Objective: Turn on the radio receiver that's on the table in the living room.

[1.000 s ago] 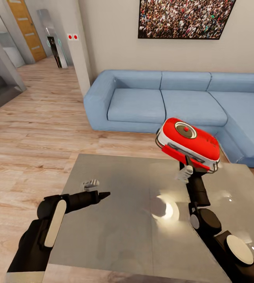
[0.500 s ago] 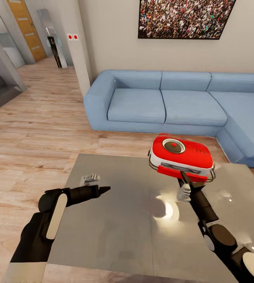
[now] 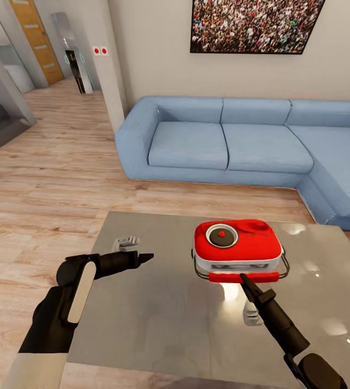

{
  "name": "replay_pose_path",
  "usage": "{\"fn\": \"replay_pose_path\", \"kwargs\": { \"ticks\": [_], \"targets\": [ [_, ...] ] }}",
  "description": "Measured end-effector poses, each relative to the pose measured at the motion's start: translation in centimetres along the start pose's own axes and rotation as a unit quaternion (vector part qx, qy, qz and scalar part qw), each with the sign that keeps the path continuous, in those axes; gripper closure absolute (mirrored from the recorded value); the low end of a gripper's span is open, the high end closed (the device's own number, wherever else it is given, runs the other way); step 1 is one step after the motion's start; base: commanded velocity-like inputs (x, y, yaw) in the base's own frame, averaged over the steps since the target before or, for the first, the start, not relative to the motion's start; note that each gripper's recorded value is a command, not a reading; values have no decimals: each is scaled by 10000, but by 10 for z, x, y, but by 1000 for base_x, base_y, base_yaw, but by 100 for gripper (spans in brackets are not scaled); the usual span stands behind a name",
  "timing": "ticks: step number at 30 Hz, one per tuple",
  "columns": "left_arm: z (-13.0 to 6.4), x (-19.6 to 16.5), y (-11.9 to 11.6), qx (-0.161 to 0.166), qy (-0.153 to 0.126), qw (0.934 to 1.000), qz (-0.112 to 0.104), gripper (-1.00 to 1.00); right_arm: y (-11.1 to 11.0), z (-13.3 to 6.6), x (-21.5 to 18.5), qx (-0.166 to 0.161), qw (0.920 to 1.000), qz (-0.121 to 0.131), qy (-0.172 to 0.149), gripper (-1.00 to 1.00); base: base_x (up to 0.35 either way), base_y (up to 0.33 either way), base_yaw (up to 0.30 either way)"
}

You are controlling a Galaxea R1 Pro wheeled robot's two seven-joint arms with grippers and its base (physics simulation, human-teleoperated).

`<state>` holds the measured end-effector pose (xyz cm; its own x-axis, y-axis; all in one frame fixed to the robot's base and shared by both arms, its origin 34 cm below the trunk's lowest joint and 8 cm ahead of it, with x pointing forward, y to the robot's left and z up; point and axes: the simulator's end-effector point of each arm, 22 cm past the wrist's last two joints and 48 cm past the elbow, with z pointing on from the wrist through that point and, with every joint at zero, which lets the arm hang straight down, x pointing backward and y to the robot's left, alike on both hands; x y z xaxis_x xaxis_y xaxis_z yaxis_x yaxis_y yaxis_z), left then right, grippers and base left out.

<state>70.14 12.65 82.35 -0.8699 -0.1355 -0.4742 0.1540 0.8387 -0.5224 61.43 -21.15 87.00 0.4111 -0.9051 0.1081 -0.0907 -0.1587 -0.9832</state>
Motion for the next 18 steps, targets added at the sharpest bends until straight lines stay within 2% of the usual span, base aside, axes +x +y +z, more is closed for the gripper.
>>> {"fn": "replay_pose_path", "kwargs": {
  "ticks": [6,12,18],
  "targets": [
    [9,11,-16,112,179,9996,184,-100,-7,-11,-2,239,9997,-39,-85,100,0,0,0],
    [13,17,-18,124,265,9994,204,-100,-13,-11,-3,365,9993,-22,-54,100,0,0,0],
    [13,7,-25,187,190,9994,232,-100,-19,-12,-2,515,9987,-12,-33,100,0,0,0]
  ]
}}
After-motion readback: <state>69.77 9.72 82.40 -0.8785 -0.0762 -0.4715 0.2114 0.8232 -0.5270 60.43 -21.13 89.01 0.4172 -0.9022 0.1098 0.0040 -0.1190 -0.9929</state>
